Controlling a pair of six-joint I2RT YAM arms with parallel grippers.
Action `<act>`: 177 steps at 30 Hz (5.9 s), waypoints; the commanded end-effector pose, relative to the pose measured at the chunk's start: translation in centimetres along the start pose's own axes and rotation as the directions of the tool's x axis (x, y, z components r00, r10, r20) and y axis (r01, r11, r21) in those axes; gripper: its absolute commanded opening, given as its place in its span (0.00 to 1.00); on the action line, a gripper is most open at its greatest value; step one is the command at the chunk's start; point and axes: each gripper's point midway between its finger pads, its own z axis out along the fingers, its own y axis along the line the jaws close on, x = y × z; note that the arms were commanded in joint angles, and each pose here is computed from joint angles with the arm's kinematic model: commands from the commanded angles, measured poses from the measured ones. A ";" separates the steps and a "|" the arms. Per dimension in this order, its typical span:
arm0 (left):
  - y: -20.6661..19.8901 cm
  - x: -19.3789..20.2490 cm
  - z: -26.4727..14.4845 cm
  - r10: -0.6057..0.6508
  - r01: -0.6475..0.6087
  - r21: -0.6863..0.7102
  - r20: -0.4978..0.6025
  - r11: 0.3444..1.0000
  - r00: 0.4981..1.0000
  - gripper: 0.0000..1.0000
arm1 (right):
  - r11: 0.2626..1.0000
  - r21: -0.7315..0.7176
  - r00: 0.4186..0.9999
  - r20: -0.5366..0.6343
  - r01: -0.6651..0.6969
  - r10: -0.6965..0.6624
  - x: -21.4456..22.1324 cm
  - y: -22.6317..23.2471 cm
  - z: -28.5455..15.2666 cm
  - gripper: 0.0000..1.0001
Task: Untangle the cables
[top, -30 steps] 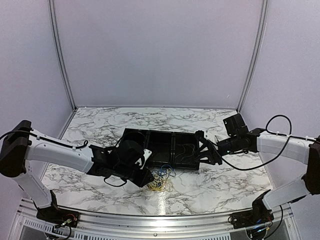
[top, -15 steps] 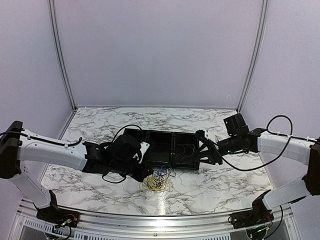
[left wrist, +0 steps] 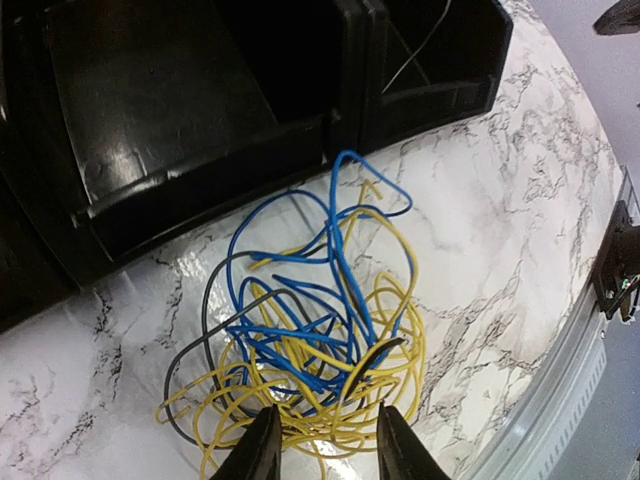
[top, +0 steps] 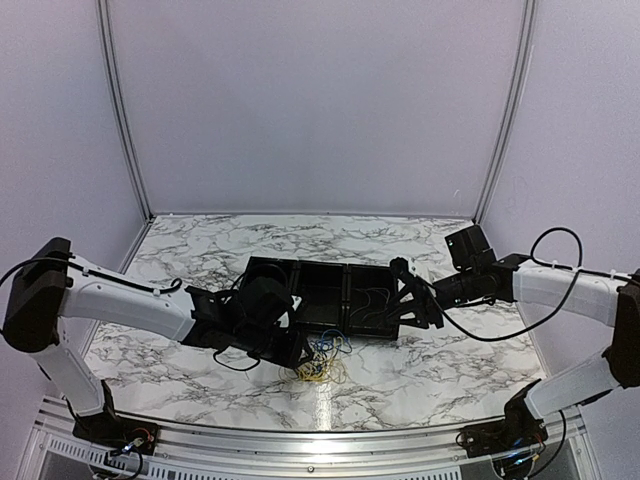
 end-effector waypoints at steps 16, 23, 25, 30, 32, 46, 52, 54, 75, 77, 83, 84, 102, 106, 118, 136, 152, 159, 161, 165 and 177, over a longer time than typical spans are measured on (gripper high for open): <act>0.0 -1.1 0.5 -0.070 0.070 0.032 -0.016 0.997 0.997 0.04 | 0.999 -0.002 0.999 0.002 0.032 -0.032 -0.2 0.2 0.1 0.39; -2.6 -2.9 -2.6 -0.011 0.004 0.133 0.050 0.991 0.999 0.00 | 1.000 -0.012 1.000 0.012 0.026 -0.026 -0.7 0.3 0.0 0.39; -4.0 -3.3 -4.3 0.038 -0.051 0.183 0.076 0.982 0.996 0.00 | 0.999 -0.029 0.999 0.033 0.023 -0.022 -1.9 0.3 -0.3 0.39; -6.1 -4.2 -9.0 0.108 -0.158 0.272 0.191 0.949 0.976 0.00 | 0.995 -0.078 0.995 0.086 0.061 -0.054 -6.8 1.0 -0.5 0.46; -6.2 -5.0 -10.7 0.112 -0.183 0.270 0.257 0.945 0.960 0.00 | 0.990 -0.112 0.993 0.083 0.088 -0.079 -8.6 1.9 0.2 0.51; -6.4 -7.1 -13.9 0.079 -0.206 0.273 0.412 0.940 0.908 0.00 | 0.938 -0.338 0.996 0.076 0.077 -0.055 -14.6 7.3 6.2 0.70; -6.3 -7.5 -14.4 0.072 -0.210 0.269 0.445 0.940 0.893 0.00 | 0.942 -0.332 0.999 0.032 0.043 -0.034 -13.8 7.1 7.6 0.48; -6.0 -7.4 -14.0 0.072 -0.205 0.260 0.443 0.944 0.894 0.05 | 0.944 -0.328 0.999 0.042 0.043 -0.031 -14.2 7.1 7.5 0.13; -5.4 -6.0 -1.7 -0.040 -0.178 0.324 0.568 0.929 0.822 0.24 | 0.927 -0.345 0.981 0.170 0.145 -0.090 -19.0 9.5 2.5 0.00; -5.5 -5.5 -0.6 -0.066 -0.165 0.353 0.558 0.921 0.827 0.20 | 0.921 -0.348 0.975 0.196 0.173 -0.109 -20.4 10.0 1.4 0.00; -6.1 -3.8 2.2 -0.129 -0.130 0.443 0.509 0.887 0.851 0.15 | 0.903 -0.327 0.928 0.336 0.278 -0.164 -27.2 11.0 -4.4 0.00; -6.1 -3.7 2.5 -0.143 -0.119 0.455 0.501 0.883 0.853 0.14 | 0.899 -0.330 0.920 0.357 0.289 -0.164 -28.0 11.1 -5.2 0.00; -5.6 -1.9 6.2 -0.171 -0.050 0.480 0.406 0.876 0.898 0.08 | 0.856 -0.026 0.694 0.598 0.517 -0.401 -39.5 9.4 -16.3 0.00; -5.6 -2.1 5.3 -0.170 -0.056 0.475 0.420 0.878 0.891 0.12 | 0.872 -0.039 0.729 0.567 0.487 -0.382 -38.2 8.5 -14.8 0.00; -4.7 -3.6 -1.9 -0.155 -0.109 0.419 0.548 0.901 0.822 0.35 | 0.926 -0.055 0.839 0.444 0.375 -0.314 -32.5 5.8 -10.5 0.00; -1.2 -6.9 -14.6 0.180 -0.213 -0.028 0.647 0.977 0.741 0.50 | 0.975 -0.030 0.959 0.190 0.221 -0.212 -18.8 3.7 -5.0 0.00; -11.7 -11.5 -11.4 0.426 -0.518 0.074 0.477 0.852 0.769 0.54 | 0.981 -0.073 0.963 0.218 0.180 -0.161 -17.7 4.3 -4.3 0.00; -12.2 -12.2 -10.7 0.406 -0.501 0.081 0.484 0.862 0.776 0.27 | 0.981 -0.071 0.961 0.223 0.183 -0.163 -17.6 4.5 -4.4 0.00; -12.1 -12.6 -11.4 0.395 -0.496 0.072 0.509 0.865 0.764 0.14 | 0.981 -0.064 0.962 0.218 0.181 -0.163 -17.4 4.4 -4.3 0.00; -10.5 -13.7 -14.1 0.368 -0.448 -0.008 0.584 0.894 0.723 0.00 | 0.987 -0.030 0.971 0.188 0.156 -0.148 -16.1 3.4 -3.5 0.02; -0.6 -15.9 -22.6 0.365 -0.167 -0.350 0.641 0.922 0.675 0.00 | 0.984 0.179 0.992 0.116 0.019 -0.040 -9.5 -1.6 -1.5 0.35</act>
